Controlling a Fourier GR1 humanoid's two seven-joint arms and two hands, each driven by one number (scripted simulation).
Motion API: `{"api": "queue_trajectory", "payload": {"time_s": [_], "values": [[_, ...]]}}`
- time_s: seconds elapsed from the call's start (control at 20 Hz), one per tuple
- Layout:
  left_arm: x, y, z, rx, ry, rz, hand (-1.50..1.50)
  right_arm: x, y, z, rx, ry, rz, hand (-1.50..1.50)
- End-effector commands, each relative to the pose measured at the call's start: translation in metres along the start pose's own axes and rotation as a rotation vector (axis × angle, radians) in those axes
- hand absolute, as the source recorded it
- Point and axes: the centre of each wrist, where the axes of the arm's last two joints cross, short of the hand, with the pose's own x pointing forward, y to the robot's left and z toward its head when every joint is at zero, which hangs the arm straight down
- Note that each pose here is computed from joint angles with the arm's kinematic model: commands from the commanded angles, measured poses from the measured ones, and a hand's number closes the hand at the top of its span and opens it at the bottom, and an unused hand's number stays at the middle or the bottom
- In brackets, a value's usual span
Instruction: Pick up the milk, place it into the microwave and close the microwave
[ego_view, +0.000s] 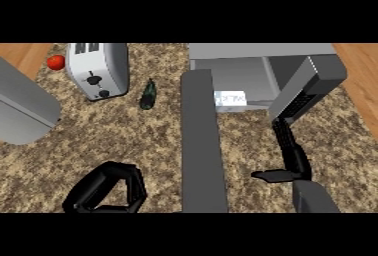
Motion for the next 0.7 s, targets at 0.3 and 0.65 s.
{"api": "queue_trajectory", "payload": {"time_s": [0.3, 0.65], "values": [[-0.026, -0.023, -0.050, -0.137, 0.031, -0.102, 1.50, 0.022, -0.088, 0.086, -0.073, -0.067, 0.020, -1.50], [-0.037, -0.063, -0.078, -0.151, -0.043, -0.151, 1.50, 0.044, -0.085, 0.137, -0.038, -0.112, -0.058, -1.50]]}}
